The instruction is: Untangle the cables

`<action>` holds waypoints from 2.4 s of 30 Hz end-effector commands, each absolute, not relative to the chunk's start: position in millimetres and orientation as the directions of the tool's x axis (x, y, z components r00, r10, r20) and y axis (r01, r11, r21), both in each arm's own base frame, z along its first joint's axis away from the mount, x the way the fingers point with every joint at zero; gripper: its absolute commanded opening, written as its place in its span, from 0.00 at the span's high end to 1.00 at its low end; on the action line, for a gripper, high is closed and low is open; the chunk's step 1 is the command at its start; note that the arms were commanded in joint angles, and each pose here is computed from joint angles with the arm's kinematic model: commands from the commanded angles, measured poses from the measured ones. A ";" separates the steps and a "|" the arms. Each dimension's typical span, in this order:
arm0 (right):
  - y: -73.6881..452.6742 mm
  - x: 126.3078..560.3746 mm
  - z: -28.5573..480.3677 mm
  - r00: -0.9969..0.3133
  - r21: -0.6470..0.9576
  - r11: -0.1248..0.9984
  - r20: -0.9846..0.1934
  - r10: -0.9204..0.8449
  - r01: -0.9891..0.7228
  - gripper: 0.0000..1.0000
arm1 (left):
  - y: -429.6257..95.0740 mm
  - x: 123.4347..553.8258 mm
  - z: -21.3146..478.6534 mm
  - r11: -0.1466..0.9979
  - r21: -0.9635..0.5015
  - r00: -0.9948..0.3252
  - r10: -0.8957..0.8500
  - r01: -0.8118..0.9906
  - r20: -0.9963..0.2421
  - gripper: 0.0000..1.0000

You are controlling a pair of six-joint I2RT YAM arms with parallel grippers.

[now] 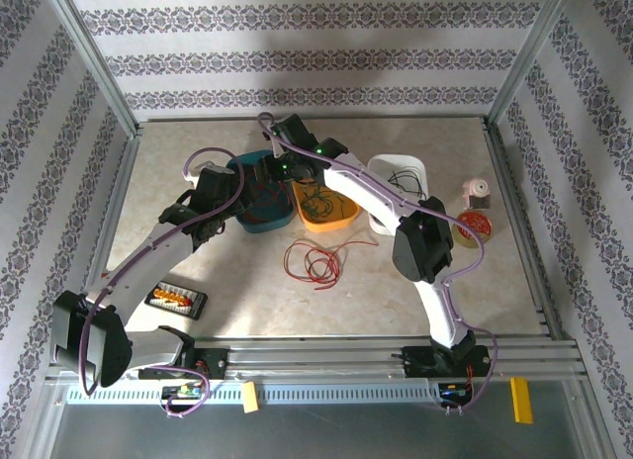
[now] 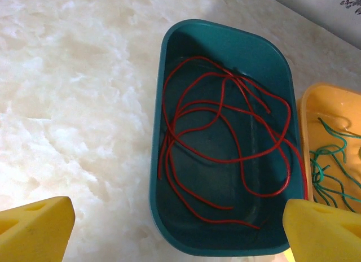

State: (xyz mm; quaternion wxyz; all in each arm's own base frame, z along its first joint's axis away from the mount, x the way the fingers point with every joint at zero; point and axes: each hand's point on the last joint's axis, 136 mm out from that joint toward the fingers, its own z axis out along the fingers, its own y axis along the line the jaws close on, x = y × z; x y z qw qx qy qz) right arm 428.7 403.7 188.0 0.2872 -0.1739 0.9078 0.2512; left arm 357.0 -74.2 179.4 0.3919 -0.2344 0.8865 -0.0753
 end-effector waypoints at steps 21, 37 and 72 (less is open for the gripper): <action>251.0 377.4 176.5 -0.798 0.267 0.939 -0.603 -0.014 -0.218 0.59 | -168.1 431.7 134.4 0.913 -0.374 -0.764 -0.358 -0.164 -0.538 0.19; 223.5 365.5 165.3 -0.809 0.268 0.949 -0.587 0.023 -0.168 0.60 | -209.8 446.7 100.0 0.911 -0.387 -0.812 -0.330 -0.141 -0.482 0.60; 220.2 358.0 165.1 -0.810 0.283 0.945 -0.585 0.035 -0.164 0.60 | -137.2 471.3 87.2 0.929 -0.257 -0.750 -0.366 -0.266 -0.550 0.96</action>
